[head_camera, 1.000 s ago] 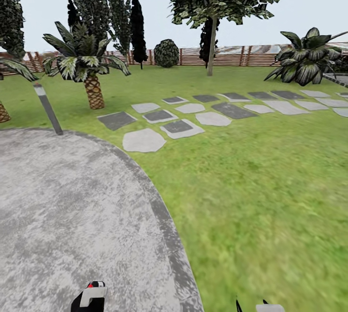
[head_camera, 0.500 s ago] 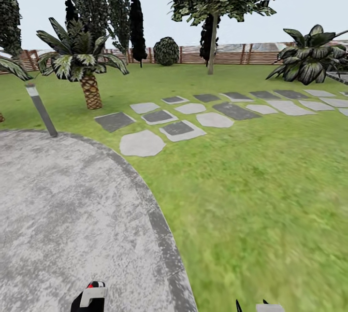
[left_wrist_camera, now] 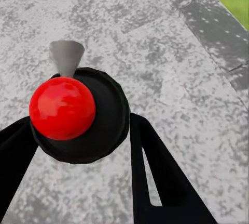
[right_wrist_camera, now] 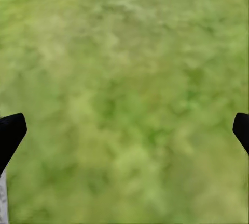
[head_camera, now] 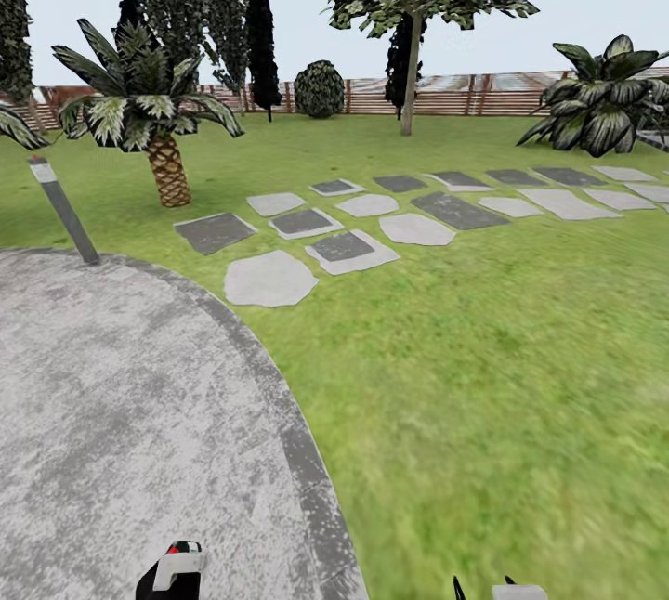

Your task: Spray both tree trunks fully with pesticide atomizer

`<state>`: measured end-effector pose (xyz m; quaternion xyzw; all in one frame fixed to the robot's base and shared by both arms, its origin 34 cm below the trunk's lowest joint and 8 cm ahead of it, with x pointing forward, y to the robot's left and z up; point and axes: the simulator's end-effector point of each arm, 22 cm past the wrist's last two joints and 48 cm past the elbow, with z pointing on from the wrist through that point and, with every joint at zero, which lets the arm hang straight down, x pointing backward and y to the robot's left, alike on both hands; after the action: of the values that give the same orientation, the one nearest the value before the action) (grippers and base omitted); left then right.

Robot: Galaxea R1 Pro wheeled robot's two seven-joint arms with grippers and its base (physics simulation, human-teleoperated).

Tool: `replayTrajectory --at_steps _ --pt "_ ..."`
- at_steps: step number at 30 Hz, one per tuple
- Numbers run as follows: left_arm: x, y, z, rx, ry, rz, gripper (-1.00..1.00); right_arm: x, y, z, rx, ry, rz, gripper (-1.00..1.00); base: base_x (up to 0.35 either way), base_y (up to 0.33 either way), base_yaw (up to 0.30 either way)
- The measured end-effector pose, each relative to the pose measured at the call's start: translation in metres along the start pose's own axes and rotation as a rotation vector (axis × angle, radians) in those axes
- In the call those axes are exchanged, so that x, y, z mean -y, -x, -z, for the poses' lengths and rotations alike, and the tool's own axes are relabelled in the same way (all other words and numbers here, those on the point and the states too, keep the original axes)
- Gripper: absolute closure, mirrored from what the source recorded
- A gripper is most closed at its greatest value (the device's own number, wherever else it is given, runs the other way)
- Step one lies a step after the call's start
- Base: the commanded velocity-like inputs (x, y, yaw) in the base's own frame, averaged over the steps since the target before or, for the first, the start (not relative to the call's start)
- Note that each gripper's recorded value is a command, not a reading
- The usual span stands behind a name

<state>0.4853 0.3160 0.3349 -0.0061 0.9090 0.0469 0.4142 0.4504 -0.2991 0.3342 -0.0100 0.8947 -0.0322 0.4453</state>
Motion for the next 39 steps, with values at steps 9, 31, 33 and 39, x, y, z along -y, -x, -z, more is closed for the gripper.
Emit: replayTrajectory --at_steps 9,31,33,39 --pt "-0.0004 -0.002 0.0 -0.005 0.001 0.0 1.0 0.0007 -0.0018 0.0002 -0.004 0.0 0.002 -1.0 0.338 0.0 0.0" --pt "-0.0004 -0.0032 0.0002 -0.008 0.001 0.0 1.0 0.0014 -0.0021 0.0003 -0.005 0.0 0.003 -1.0 0.338 0.0 0.0" --pt "-0.0004 -0.0032 0.0002 -0.008 0.001 0.0 1.0 0.0009 -0.0021 0.0003 -0.005 0.0 0.003 -1.0 0.338 0.0 0.0" --pt "-0.0004 -0.0039 0.0004 -0.009 0.001 0.0 1.0 0.0003 -0.0021 0.0003 -0.005 0.002 0.004 -1.0 0.338 0.0 0.0"
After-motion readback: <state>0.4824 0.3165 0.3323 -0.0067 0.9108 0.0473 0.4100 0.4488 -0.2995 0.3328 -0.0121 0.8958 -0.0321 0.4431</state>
